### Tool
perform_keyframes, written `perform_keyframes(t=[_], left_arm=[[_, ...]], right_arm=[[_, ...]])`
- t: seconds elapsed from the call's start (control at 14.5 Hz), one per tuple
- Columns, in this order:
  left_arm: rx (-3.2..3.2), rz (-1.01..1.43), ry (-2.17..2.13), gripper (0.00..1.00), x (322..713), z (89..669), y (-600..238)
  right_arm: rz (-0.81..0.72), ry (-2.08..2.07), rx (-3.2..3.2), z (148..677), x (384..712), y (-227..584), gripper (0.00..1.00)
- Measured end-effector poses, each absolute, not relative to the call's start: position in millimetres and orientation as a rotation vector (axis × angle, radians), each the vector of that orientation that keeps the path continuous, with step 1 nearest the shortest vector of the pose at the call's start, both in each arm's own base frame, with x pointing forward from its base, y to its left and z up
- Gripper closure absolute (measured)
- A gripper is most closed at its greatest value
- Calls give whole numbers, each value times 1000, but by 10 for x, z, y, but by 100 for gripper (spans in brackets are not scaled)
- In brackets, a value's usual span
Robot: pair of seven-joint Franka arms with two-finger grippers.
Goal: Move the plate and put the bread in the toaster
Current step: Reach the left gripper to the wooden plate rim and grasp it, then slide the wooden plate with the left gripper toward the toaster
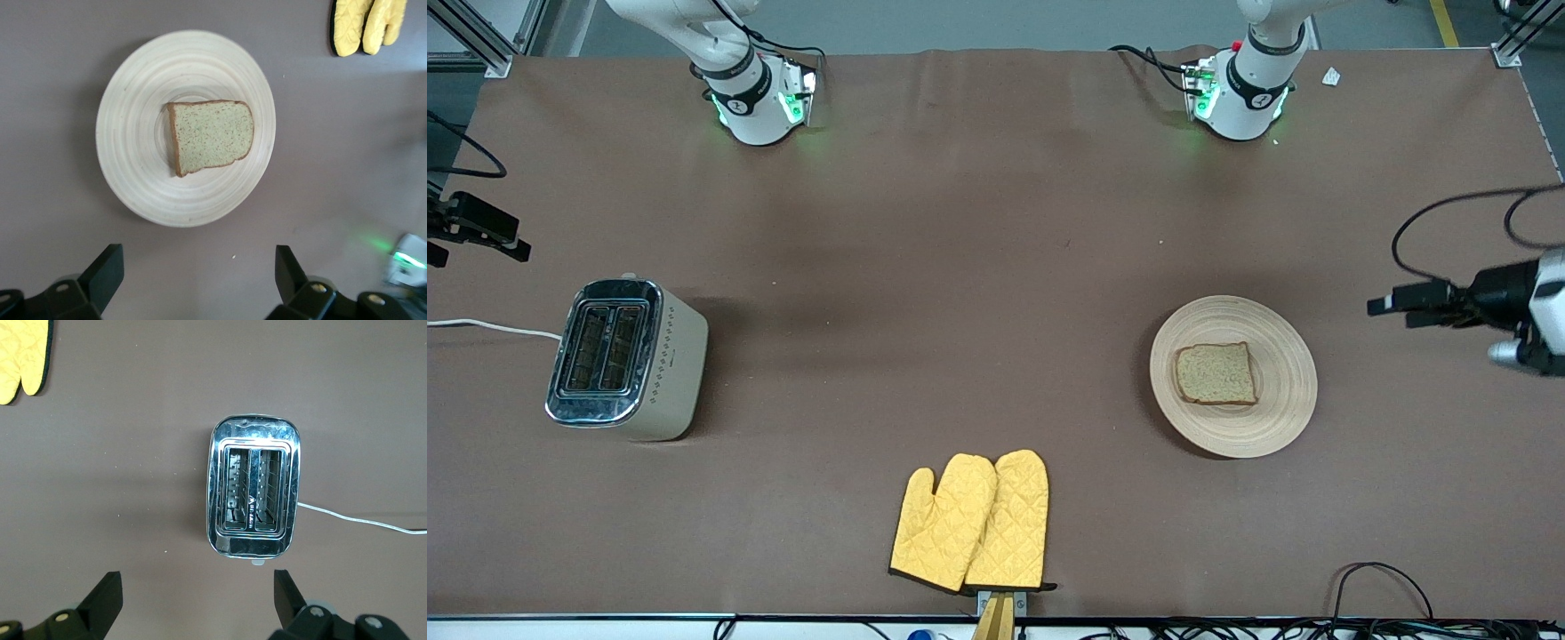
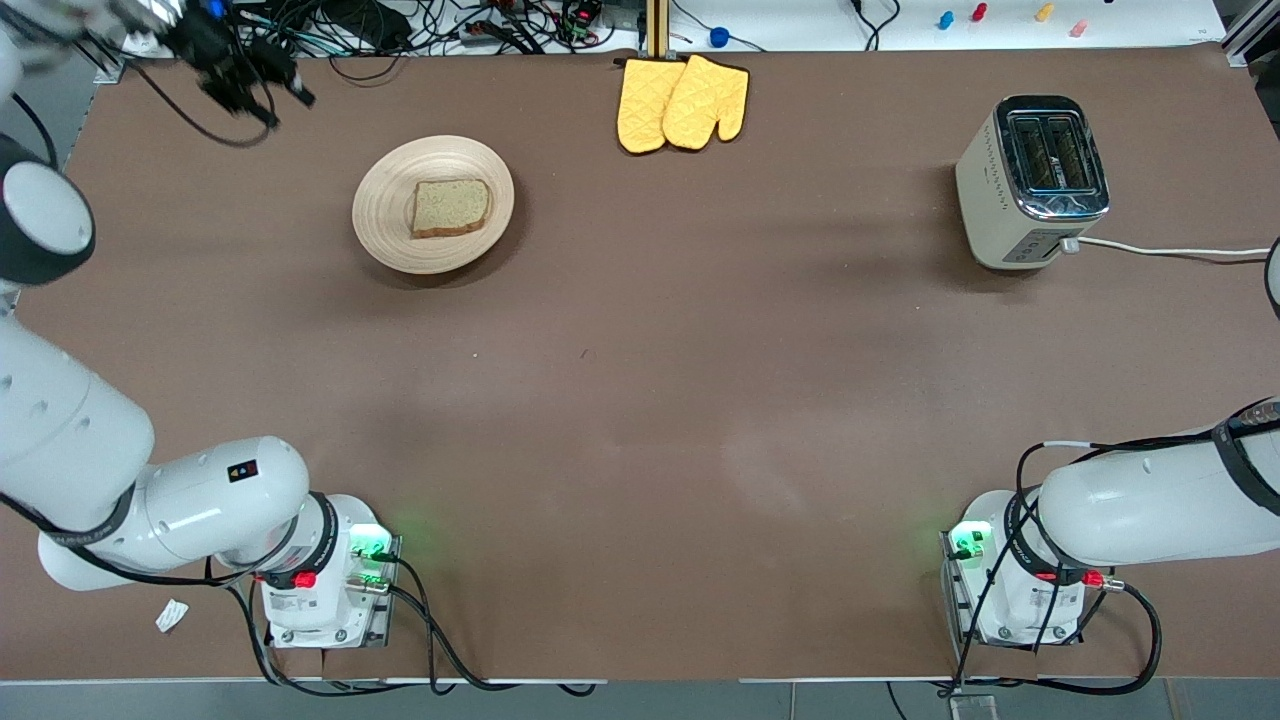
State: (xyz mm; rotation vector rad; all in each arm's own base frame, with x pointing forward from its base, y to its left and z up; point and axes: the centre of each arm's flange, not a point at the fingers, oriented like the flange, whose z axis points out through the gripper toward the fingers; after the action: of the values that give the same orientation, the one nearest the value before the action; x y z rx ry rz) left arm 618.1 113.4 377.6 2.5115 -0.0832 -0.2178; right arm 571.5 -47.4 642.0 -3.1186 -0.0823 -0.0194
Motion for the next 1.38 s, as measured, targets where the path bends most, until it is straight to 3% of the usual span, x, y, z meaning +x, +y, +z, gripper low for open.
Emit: perform_keyframes(t=[0.21, 0.34, 0.83, 1.38], left_arm=[[2324, -269, -83, 0, 6203, 2509, 1422], [2274, -272, -105, 0, 6245, 1991, 1482], [2199, -203, -108, 3, 6325, 1503, 1524], [2135, -102, -187, 85, 6306, 1233, 1479]], right_arm=[[-19, -82, -3119, 6421, 5715, -475, 0], [-20, -82, -3119, 6421, 5716, -475, 0], [-20, -81, -3119, 6421, 5715, -477, 0], [-20, -80, -3119, 6421, 5715, -481, 0]])
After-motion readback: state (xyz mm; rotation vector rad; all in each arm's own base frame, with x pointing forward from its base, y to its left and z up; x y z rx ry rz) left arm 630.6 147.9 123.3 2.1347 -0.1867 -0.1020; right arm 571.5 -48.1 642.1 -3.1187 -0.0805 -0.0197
